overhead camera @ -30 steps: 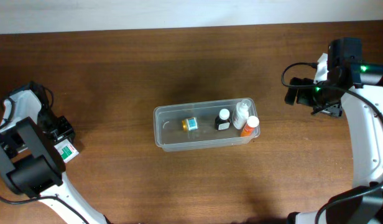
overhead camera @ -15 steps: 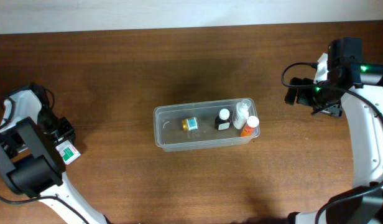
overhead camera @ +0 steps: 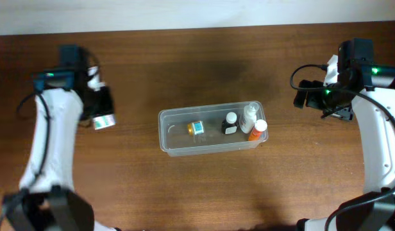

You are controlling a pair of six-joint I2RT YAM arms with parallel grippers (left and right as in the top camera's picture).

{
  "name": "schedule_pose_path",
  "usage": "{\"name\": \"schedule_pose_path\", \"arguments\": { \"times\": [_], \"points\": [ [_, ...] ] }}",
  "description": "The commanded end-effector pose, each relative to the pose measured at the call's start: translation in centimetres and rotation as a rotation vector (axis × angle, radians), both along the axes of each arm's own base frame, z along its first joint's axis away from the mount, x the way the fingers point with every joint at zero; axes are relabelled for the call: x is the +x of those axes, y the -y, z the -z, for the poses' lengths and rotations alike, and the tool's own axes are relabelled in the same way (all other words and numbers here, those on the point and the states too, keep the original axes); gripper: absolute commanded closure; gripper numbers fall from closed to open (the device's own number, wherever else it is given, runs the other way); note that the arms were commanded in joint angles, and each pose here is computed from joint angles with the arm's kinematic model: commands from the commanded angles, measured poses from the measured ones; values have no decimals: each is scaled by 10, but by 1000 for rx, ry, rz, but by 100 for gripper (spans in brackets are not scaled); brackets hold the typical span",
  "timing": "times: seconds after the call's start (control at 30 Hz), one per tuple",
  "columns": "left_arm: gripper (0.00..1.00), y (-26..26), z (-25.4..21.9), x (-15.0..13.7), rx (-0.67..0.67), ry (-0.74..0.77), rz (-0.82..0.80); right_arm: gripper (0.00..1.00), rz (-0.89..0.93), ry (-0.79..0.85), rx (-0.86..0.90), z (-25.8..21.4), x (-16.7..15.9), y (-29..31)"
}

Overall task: Pack container
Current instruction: 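Carry the box into the container and release it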

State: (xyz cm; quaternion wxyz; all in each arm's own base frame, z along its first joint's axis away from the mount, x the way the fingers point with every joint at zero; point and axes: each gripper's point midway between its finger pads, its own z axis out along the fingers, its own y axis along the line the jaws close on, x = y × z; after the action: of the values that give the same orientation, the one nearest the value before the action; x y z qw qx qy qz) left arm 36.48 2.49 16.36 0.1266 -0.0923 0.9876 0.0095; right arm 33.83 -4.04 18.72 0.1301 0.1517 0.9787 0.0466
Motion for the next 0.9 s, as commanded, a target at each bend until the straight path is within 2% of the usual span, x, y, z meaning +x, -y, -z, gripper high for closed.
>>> {"name": "schedule_pose_path", "arguments": {
  "times": [0.0,0.07,0.1,0.2,0.3,0.57,0.8,0.87],
  "points": [
    [53,84,-37,-5,24,127,413,1,-6,-6,4,3,0,0],
    [53,117,-40,-10,43,146,577,1,-6,-4,4,3,0,0],
    [53,148,-38,-15,63,160,735,1,-6,-3,4,3,1,0],
    [52,196,-25,-17,89,183,949,1,-6,-4,4,3,1,0],
    [52,215,-9,-17,95,163,1023,1,-6,-4,4,3,1,0],
    [52,238,48,-24,94,11,1094,1,-6,-7,5,3,0,0],
    [51,243,65,-30,95,-41,1112,1,-6,-6,4,3,0,0],
    [39,241,65,-32,95,-51,1113,1,-10,-6,3,3,0,0]
  ]
}}
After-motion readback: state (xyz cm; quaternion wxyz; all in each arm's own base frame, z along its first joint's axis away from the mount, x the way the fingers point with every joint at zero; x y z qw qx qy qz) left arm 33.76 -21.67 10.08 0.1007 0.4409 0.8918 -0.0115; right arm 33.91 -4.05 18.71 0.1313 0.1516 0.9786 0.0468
